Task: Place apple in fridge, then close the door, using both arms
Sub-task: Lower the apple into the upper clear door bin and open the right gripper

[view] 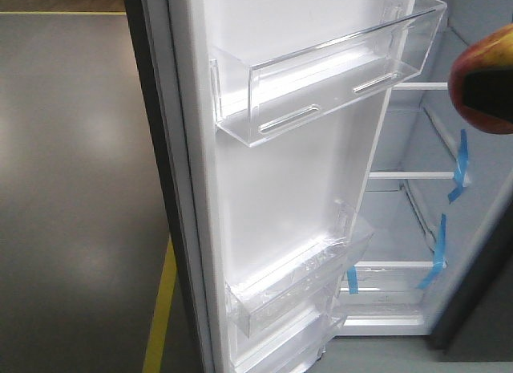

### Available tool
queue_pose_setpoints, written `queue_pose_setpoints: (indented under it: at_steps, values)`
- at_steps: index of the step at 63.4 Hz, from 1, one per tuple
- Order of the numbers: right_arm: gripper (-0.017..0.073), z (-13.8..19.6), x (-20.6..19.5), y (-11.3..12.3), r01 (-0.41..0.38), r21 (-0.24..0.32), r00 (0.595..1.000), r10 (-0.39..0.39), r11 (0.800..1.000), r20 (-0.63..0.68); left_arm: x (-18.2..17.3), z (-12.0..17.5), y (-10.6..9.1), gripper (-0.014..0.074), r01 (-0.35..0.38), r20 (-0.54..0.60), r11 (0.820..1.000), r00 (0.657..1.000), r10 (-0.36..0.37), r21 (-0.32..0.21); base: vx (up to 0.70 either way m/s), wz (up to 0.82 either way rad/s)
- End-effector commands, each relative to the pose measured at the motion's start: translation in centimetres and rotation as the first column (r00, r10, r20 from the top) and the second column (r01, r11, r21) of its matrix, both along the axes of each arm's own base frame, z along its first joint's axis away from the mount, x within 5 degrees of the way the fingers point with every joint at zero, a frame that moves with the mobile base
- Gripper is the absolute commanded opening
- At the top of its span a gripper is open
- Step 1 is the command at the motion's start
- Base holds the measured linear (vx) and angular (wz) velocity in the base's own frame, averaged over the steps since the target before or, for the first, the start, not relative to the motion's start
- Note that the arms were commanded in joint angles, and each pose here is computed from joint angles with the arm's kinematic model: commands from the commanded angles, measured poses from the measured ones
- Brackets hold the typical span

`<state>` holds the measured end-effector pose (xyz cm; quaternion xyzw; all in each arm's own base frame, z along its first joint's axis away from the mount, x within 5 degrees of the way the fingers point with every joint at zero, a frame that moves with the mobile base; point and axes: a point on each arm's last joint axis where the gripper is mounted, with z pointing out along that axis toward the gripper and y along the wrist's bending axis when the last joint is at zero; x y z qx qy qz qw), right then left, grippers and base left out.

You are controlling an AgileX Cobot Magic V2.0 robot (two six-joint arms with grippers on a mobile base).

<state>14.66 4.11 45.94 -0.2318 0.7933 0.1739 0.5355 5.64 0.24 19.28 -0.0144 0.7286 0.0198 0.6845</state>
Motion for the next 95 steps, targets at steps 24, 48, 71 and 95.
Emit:
queue_pose_setpoints:
  at_steps: [24,48,71,95]
  values:
    - [-0.0006,1.40,-0.25,0.06,0.016,0.052,0.996,-0.020,0.999,0.081,0.00,0.05,0.05,-0.0006,-0.005,0.070,1.000,0.998,0.006,-0.012,0.00,0.00]
    - [-0.0006,1.40,-0.25,0.06,0.016,0.052,0.996,-0.020,0.999,0.081,0.00,0.05,0.05,-0.0006,-0.005,0.070,1.000,0.998,0.006,-0.012,0.00,0.00]
    - [-0.0006,1.40,-0.25,0.06,0.016,0.052,0.996,-0.020,0.999,0.081,0.00,0.05,0.05,-0.0006,-0.005,0.070,1.000,0.998,0.006,-0.012,0.00,0.00]
    - [-0.0006,1.85,0.14,-0.16,0.049,0.083,0.990,-0.059,0.995,0.125,0.00,0.05,0.05,-0.0006,-0.005,0.070,1.000,0.998,0.006,-0.012,0.00,0.00]
